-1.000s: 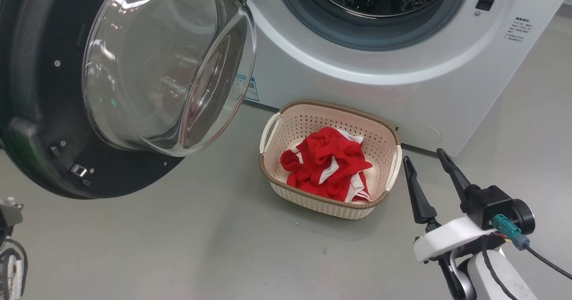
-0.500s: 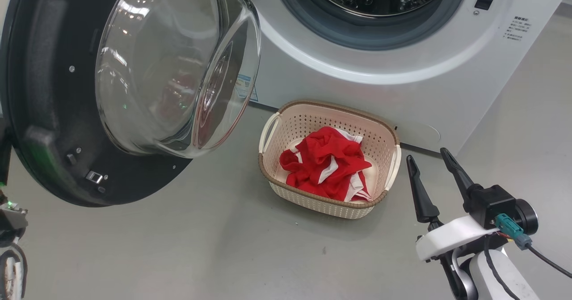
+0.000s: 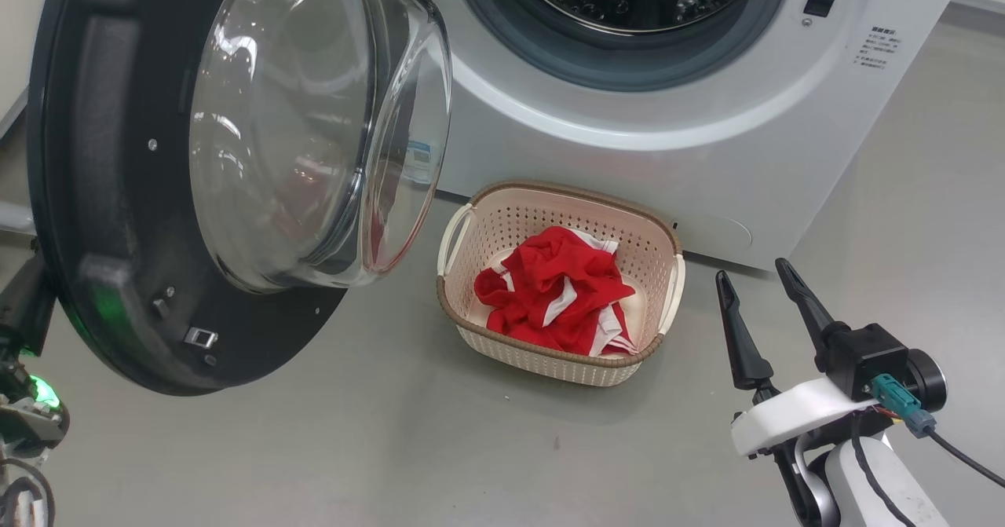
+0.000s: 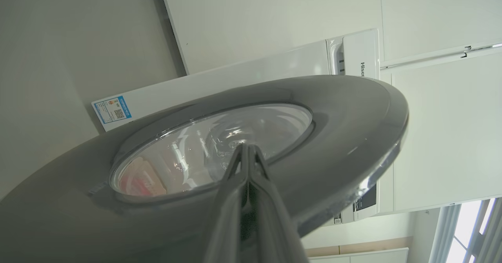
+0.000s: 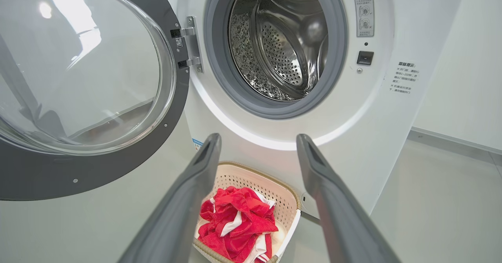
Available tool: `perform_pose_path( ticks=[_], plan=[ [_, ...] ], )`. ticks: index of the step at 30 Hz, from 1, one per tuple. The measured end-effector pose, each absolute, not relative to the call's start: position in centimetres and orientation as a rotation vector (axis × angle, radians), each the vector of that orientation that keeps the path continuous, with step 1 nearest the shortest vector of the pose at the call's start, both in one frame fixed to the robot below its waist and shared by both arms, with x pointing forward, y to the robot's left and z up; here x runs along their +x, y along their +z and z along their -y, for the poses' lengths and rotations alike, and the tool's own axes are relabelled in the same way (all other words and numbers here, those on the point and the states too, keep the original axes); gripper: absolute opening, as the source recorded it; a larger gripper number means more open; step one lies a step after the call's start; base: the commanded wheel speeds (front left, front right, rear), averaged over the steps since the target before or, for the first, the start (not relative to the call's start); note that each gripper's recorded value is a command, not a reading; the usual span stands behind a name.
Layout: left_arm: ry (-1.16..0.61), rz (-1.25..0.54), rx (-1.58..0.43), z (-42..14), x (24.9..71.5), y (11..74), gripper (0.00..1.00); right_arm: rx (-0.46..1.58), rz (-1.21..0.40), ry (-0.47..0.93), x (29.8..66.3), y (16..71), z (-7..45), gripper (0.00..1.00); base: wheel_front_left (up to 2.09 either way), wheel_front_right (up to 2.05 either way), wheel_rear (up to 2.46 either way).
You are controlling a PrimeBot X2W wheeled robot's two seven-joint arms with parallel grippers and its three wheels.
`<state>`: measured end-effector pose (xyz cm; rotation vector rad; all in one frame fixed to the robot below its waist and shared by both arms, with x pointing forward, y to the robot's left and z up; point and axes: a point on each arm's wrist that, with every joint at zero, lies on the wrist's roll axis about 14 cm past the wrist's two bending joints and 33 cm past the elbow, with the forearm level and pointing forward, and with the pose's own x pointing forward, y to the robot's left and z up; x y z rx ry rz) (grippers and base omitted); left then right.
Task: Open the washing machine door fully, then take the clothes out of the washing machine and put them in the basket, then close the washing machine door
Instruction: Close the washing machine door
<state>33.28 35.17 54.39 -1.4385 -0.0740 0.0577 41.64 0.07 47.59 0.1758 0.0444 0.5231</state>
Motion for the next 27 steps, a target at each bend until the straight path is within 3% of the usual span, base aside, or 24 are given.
perform_pose_path(
  ticks=[12, 27],
  plan=[
    [-0.213, 0.022, -1.442, -29.8, 33.5, 57.5, 0.0, 0.171, -0.034, 0.464, 41.7, 47.9, 1.8, 1.0, 0.0, 0.0, 0.0],
    [-0.429, -0.123, -1.465, -23.6, 33.6, 57.4, 0.0, 0.178, -0.028, 0.362, 41.7, 47.9, 5.0, 1.0, 0.0, 0.0, 0.0]
  ],
)
